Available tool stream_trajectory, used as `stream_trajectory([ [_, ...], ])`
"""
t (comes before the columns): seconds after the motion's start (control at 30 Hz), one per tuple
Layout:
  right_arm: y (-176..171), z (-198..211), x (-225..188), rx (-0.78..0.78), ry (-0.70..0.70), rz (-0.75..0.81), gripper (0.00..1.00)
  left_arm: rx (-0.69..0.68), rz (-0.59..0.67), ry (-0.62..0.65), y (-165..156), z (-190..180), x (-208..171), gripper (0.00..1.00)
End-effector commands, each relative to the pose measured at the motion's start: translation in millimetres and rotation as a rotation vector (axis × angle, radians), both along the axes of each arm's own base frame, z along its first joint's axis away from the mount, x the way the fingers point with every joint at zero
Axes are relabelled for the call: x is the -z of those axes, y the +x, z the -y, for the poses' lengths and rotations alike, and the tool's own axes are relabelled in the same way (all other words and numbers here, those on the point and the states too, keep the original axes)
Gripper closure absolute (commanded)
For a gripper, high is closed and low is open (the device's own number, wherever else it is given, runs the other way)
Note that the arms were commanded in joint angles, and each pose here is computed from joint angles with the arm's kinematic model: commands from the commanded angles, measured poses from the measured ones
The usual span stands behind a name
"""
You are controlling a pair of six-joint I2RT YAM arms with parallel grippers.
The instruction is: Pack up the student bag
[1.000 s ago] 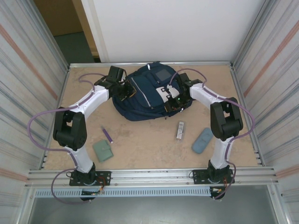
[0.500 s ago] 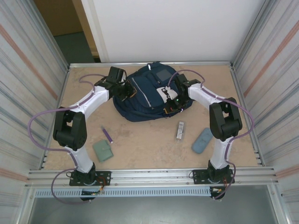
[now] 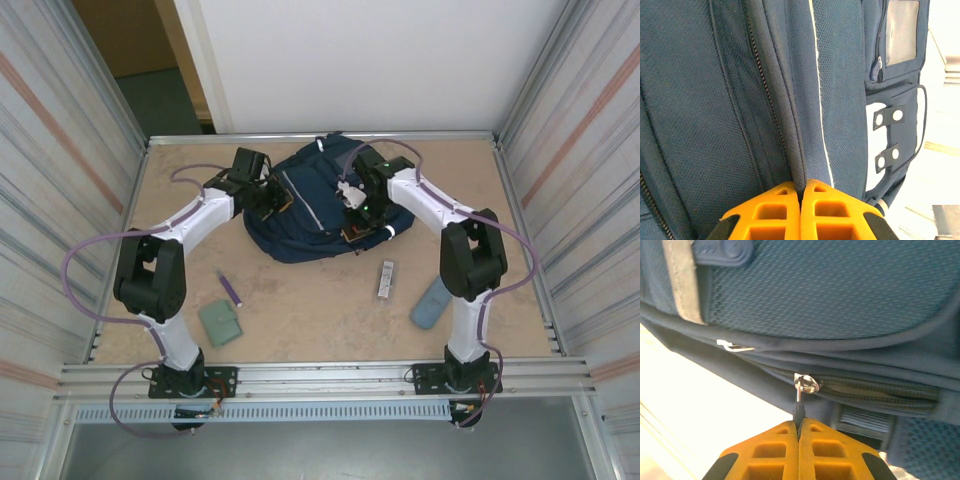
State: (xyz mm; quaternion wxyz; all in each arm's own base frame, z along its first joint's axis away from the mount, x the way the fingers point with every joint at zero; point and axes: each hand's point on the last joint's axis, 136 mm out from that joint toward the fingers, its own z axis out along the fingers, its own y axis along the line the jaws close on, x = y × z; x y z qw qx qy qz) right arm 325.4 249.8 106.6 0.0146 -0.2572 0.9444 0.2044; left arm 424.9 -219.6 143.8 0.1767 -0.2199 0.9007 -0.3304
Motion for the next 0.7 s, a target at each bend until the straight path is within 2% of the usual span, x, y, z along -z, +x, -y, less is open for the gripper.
stream_trajectory([
  [0.0, -26, -11, 1, -0.062, -0.013, -0.11, 1.0, 0.031, 0.024, -0.068, 0, 16, -8, 1.0],
  [0.27, -36, -86, -25, -0.08, 0.266, -0.139, 0.98, 0.0, -0.008, -0.085, -4, 25, 10, 1.0],
  [0.33, -33, -100, -25, -0.062, 0.297, -0.127, 0.91, 0.004, -0.012, -0.083, -5, 28, 15, 1.0],
  [0.67, -36, -154, -2, 0.047, 0.381, -0.094, 0.9, 0.033, -0.042, -0.087, -11, 39, 35, 1.0],
])
